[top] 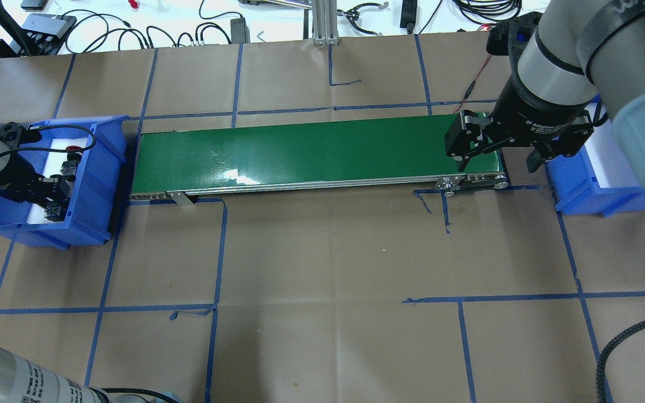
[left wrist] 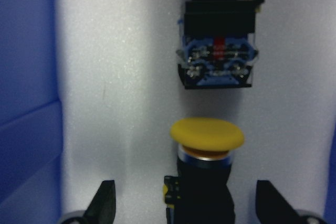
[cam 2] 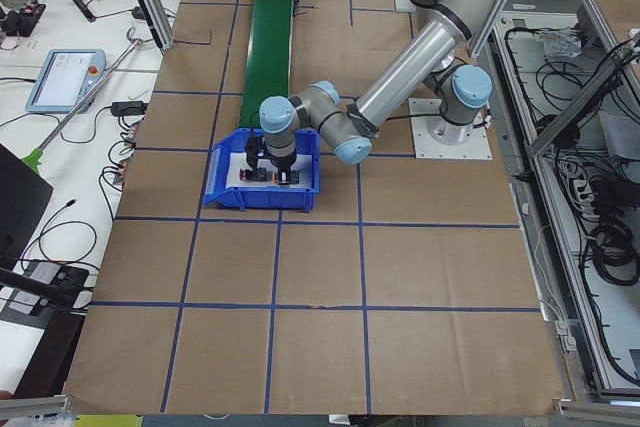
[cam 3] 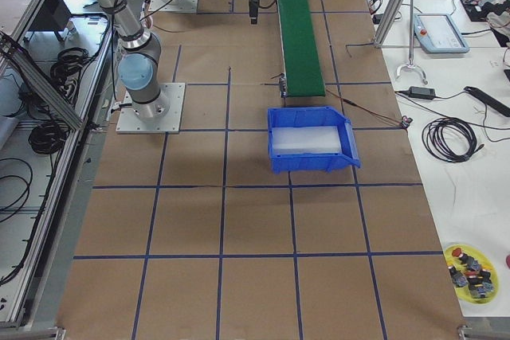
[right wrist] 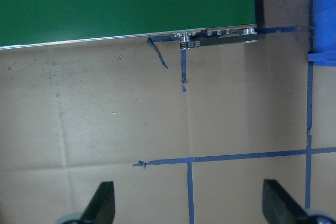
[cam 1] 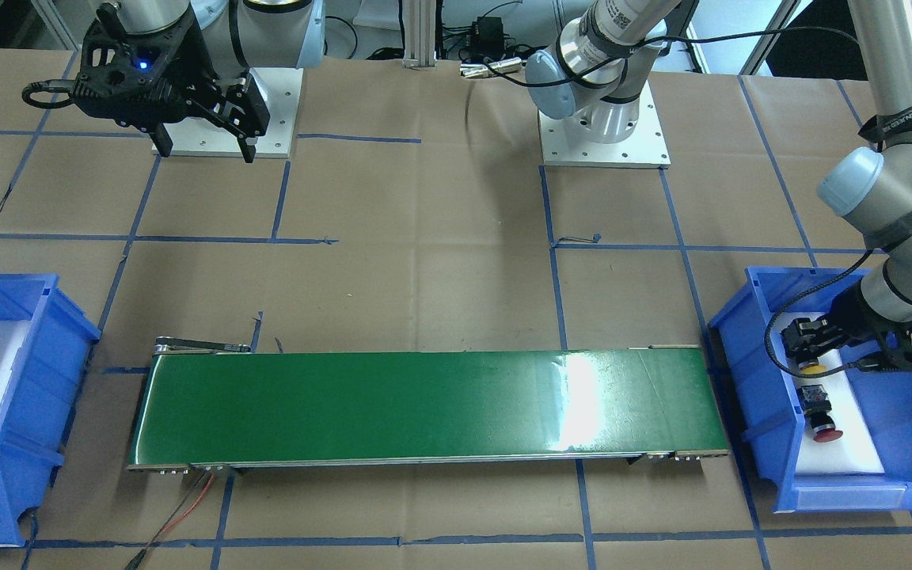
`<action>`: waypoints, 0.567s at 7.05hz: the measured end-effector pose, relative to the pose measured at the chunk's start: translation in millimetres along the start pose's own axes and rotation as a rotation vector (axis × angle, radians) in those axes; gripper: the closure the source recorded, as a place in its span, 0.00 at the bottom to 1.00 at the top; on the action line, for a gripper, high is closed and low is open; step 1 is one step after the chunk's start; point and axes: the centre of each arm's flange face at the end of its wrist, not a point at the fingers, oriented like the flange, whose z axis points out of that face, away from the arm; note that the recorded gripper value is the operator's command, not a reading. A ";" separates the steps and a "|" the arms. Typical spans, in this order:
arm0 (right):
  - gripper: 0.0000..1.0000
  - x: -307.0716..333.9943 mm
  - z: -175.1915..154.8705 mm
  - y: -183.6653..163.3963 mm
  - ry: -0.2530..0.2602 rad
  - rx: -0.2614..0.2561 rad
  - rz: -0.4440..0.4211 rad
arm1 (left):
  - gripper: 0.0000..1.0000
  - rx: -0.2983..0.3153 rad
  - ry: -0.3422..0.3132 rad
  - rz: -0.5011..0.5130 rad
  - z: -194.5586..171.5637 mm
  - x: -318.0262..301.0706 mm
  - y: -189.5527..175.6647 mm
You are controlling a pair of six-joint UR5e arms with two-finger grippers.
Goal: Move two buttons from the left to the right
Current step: 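Lower the left gripper and grasp the yellow-capped button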
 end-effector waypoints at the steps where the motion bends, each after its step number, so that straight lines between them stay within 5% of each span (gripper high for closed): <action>1: 0.00 0.1 0.1 0.2 0.001 -0.001 0.000 | 0.95 -0.001 0.001 0.000 -0.4 -0.1 -0.1; 4: 0.00 0.3 0.3 0.3 0.000 -0.003 0.001 | 0.96 0.010 -0.004 0.002 -44.7 -0.1 -12.5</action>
